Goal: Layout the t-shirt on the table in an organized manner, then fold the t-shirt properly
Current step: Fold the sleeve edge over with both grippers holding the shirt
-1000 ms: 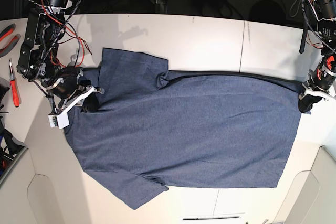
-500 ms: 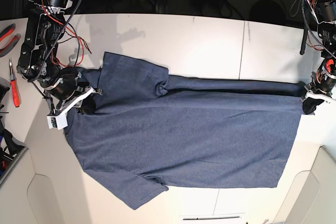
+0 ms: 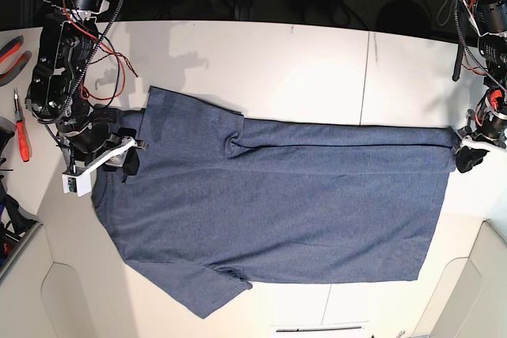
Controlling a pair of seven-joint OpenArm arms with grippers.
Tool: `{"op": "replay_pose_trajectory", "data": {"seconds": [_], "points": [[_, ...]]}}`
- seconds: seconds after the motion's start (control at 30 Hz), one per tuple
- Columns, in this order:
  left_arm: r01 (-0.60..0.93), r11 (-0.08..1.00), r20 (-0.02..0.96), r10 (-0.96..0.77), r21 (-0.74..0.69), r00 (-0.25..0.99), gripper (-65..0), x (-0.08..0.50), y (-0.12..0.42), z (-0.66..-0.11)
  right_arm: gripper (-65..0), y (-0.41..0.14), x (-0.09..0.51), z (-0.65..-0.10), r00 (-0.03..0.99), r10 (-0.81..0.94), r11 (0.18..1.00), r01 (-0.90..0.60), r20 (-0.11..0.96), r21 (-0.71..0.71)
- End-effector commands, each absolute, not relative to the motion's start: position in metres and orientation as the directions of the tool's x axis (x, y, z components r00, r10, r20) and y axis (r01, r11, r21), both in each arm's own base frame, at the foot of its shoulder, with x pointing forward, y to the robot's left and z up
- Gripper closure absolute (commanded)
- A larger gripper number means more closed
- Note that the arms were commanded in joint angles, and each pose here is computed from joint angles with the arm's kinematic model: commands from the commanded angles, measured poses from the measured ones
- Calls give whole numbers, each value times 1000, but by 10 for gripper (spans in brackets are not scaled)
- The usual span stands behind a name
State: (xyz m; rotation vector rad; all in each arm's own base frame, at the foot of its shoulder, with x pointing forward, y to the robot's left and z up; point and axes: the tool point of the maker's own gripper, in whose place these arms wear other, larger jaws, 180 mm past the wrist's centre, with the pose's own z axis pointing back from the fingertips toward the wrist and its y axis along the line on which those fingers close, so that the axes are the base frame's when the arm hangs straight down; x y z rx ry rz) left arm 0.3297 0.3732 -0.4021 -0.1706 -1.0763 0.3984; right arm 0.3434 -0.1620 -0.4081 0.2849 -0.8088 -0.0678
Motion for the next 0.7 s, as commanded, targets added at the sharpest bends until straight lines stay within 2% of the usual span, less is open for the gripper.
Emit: {"op": "replay_pose_trajectory", "data": {"seconds": [0.0, 0.17, 0.37, 0.53, 0.67], "points": [[-225, 922, 856, 378, -314, 353, -232, 340, 386, -379, -259, -163, 357, -390, 639, -180, 955, -69, 748, 288], [-224, 922, 856, 379, -316, 352, -232, 340, 386, -379, -259, -148, 360, -376, 606, -227, 920, -122, 762, 372], [-179, 923, 858, 383, -340, 342, -232, 342, 378, -375, -246, -130, 351, -348, 598, -172, 895, -238, 783, 378], [-122, 930, 863, 366, -346, 348, -232, 342, 369, -373, -228, -122, 311, -329, 588, -135, 892, -279, 797, 356], [-119, 931, 862, 366, -346, 350, -232, 342, 368, -373, -229, -126, 263, -339, 630, -153, 895, -238, 761, 377]]}}
